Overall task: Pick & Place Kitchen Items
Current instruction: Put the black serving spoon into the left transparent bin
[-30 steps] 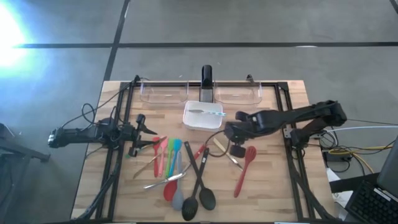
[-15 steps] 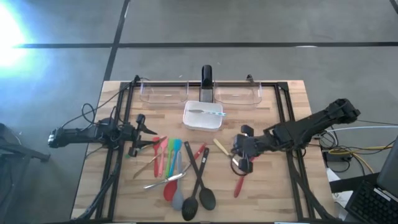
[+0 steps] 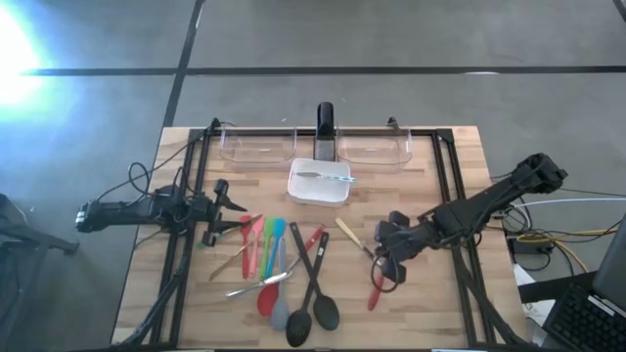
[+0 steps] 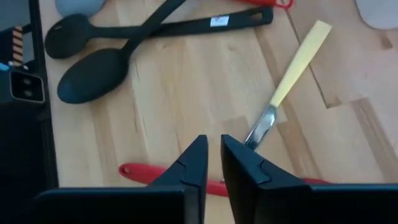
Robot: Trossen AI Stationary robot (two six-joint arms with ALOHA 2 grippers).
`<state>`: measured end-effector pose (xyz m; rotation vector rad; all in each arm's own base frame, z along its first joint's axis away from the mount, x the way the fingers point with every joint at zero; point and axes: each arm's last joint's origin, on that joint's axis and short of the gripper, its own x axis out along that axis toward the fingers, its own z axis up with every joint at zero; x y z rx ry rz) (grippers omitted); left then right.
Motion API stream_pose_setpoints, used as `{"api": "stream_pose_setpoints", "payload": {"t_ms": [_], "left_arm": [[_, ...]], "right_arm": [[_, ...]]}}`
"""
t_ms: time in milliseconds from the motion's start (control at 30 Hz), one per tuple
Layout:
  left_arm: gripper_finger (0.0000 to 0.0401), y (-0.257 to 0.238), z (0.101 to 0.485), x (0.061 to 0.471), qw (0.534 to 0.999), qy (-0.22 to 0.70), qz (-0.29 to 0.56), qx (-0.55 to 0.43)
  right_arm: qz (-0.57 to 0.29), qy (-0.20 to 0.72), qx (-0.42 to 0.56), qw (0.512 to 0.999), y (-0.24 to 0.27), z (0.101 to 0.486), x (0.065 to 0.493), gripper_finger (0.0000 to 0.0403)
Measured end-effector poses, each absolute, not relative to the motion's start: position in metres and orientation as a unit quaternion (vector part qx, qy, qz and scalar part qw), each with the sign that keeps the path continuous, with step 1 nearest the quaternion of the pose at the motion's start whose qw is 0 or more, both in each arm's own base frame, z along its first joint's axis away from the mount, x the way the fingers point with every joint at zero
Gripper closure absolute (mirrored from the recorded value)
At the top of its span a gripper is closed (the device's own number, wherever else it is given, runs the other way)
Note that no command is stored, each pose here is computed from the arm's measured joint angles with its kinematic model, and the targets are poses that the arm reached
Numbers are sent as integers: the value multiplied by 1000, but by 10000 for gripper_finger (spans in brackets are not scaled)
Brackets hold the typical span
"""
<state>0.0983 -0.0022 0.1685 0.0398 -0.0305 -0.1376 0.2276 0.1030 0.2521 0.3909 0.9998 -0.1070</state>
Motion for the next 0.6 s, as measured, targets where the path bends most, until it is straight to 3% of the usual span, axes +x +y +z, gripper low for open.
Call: {"api": "stream_pose_setpoints", "payload": {"t_ms": [167,600], "left_arm": [[222,-2,168,98,997,-15,-69,20],[222,-2,168,98,997,-15,-69,20]], "right_arm": [[-41,453,167,875,95,250,235,308],[-1,281,246,928,92,249,269,206]]}}
